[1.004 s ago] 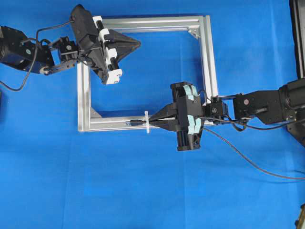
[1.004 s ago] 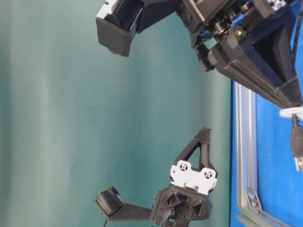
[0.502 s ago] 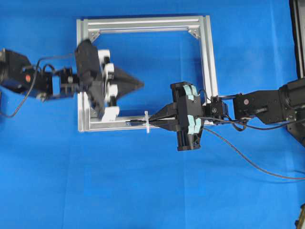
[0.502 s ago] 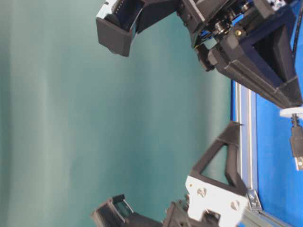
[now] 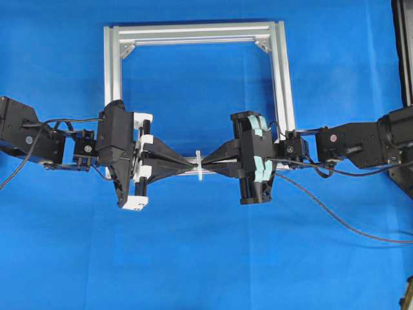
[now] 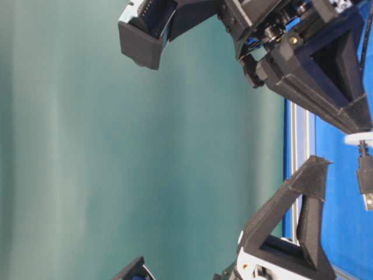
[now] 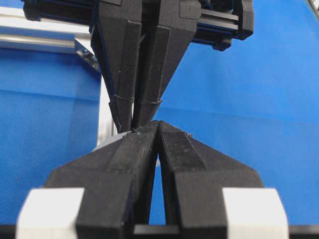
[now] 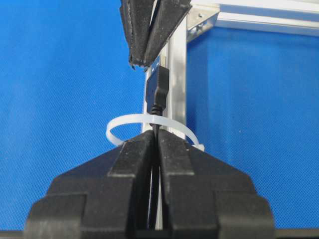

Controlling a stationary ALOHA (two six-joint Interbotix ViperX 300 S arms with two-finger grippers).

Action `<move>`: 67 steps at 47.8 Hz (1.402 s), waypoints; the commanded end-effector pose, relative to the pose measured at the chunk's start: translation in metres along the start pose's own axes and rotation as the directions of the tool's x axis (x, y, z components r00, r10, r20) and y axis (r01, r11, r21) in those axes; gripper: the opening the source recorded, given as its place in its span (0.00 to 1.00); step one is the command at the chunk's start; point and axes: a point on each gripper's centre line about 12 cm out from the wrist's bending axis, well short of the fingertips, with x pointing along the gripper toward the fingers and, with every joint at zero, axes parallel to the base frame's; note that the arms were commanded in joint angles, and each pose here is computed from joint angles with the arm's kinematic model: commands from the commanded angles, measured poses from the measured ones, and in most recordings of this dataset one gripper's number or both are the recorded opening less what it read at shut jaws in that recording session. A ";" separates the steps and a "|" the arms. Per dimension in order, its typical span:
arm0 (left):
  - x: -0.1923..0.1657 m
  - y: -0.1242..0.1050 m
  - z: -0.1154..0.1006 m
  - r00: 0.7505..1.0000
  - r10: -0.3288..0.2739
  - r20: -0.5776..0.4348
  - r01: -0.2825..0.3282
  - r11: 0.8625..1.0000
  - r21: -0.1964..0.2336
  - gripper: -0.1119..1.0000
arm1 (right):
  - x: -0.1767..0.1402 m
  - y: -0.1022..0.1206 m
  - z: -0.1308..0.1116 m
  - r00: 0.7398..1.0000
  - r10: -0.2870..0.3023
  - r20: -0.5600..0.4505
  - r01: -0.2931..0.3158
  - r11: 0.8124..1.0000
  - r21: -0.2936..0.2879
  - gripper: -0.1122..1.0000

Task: Insert the wire through the string loop located in the center.
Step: 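Move the open left gripper toward the plug emerging from the loop, then close the left gripper on the USB plug beyond the loop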

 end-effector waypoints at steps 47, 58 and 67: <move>0.003 -0.003 0.011 1.000 -0.008 0.008 0.008 1.000 0.006 0.93 | -0.001 0.002 0.007 1.000 0.006 0.023 -0.006 1.000 -0.005 0.08; 0.003 -0.003 0.009 1.000 -0.007 -0.007 0.007 1.000 0.006 0.93 | 0.000 0.001 0.008 1.000 0.005 0.026 -0.005 1.000 -0.005 0.08; 0.007 0.000 -0.005 0.999 0.003 -0.047 -0.003 1.000 0.007 0.93 | 0.000 0.001 0.008 1.000 0.005 0.026 -0.005 1.000 -0.005 0.08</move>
